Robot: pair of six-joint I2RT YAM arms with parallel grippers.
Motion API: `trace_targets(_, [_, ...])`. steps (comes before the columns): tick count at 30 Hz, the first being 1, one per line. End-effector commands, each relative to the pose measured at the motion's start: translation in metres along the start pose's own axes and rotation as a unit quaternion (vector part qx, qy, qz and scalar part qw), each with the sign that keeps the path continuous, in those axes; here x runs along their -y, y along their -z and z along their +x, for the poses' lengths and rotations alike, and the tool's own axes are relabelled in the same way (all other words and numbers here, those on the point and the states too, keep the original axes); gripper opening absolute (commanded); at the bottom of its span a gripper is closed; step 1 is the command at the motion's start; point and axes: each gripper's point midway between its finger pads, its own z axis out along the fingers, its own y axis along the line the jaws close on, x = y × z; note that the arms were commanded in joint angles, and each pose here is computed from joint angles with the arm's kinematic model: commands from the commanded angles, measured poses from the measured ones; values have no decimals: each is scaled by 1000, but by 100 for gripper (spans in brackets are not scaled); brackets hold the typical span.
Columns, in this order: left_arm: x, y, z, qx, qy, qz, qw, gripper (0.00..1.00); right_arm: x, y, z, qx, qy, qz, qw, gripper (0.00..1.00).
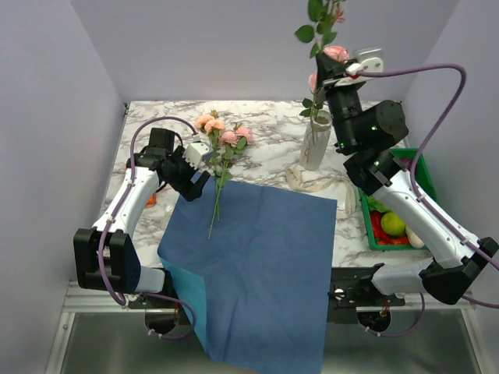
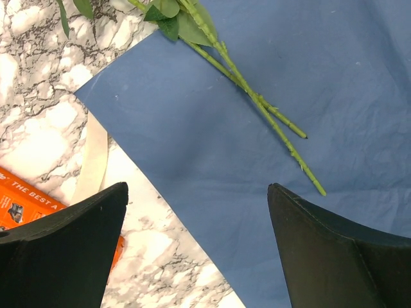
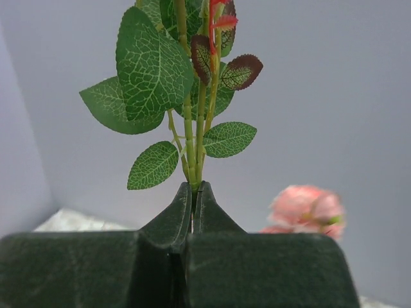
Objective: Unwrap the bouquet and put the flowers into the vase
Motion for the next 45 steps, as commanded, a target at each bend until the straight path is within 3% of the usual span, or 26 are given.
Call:
trace_targets(1, [1, 10, -13, 20, 1, 6, 1000, 99, 59, -3, -72, 120, 21, 109, 987, 1])
trace_targets(6, [-2, 10, -11, 17, 1, 4, 1000, 99, 91, -6, -101, 168, 21, 158, 973, 1])
trace_targets(10, [-5, 10, -10, 15, 2, 3, 1000, 99, 106, -13, -97, 173, 13, 181, 968, 1])
trace_targets(30, [-12, 13, -1, 7, 7, -2, 1000, 99, 129, -5, 17, 91, -47, 240, 965, 1])
trace_targets(32, [-12, 14, 0, 7, 6, -3, 1000, 99, 127, -5, 20, 77, -48, 236, 967, 12])
trace_targets(33, [-12, 15, -1, 9, 5, -3, 1000, 99, 125, -6, 34, 45, -39, 232, 971, 36])
trace_targets(35, [-12, 17, -3, 13, 5, -4, 1000, 99, 117, -4, 35, 26, -52, 208, 977, 58])
trace_targets(36, [-13, 18, -4, 14, 5, -5, 1000, 99, 112, -2, 46, -3, -49, 195, 980, 79])
trace_targets(37, [-13, 19, -5, 16, 5, -6, 1000, 99, 108, 0, 47, -5, -64, 183, 981, 86])
trace_targets(39, [-13, 20, -7, 19, 5, -5, 1000, 99, 105, 9, 48, -19, -74, 173, 982, 95])
trace_targets(45, [-11, 23, -8, 23, 6, -7, 1000, 99, 95, 22, 51, -66, -97, 150, 982, 96])
